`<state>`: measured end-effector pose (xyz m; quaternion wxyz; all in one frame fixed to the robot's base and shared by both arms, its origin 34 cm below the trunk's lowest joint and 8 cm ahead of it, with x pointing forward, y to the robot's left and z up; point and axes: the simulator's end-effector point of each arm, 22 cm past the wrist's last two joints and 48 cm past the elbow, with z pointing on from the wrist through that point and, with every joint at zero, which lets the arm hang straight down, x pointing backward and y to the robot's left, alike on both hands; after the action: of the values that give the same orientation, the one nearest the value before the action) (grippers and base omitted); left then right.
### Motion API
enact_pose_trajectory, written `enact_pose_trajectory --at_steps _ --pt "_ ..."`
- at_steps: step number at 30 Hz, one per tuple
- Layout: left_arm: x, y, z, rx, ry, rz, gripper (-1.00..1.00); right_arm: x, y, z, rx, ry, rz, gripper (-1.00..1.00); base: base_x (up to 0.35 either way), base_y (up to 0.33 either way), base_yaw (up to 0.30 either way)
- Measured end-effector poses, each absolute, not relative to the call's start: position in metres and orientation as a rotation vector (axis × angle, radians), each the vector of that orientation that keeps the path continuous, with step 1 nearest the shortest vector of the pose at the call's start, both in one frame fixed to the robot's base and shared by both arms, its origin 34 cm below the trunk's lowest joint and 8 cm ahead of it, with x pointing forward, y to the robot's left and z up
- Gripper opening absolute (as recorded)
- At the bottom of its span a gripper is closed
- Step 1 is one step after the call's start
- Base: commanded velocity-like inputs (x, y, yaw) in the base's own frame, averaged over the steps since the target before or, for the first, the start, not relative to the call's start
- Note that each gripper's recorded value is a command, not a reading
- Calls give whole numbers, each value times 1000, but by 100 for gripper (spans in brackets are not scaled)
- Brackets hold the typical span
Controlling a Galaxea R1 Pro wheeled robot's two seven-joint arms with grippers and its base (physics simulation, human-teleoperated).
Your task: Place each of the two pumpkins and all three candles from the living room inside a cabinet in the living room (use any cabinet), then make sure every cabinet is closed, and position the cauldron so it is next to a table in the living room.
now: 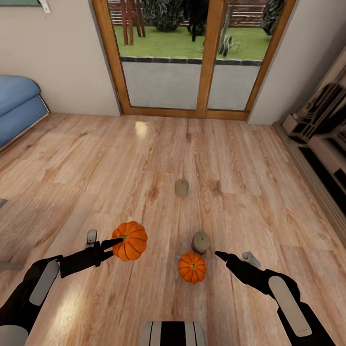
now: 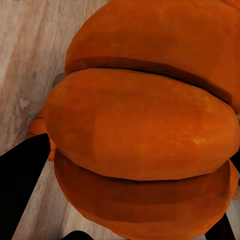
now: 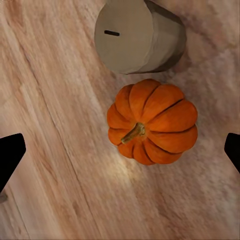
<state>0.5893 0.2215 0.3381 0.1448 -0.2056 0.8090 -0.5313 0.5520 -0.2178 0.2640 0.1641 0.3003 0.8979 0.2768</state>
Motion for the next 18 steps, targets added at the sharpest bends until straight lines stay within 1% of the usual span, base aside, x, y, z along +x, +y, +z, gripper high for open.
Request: enact_pose_trajectory --at_steps 18 --pt "578 221 304 -651 2379 -1534 -100 540 -222 234 852 2615 725 100 0 0 0"
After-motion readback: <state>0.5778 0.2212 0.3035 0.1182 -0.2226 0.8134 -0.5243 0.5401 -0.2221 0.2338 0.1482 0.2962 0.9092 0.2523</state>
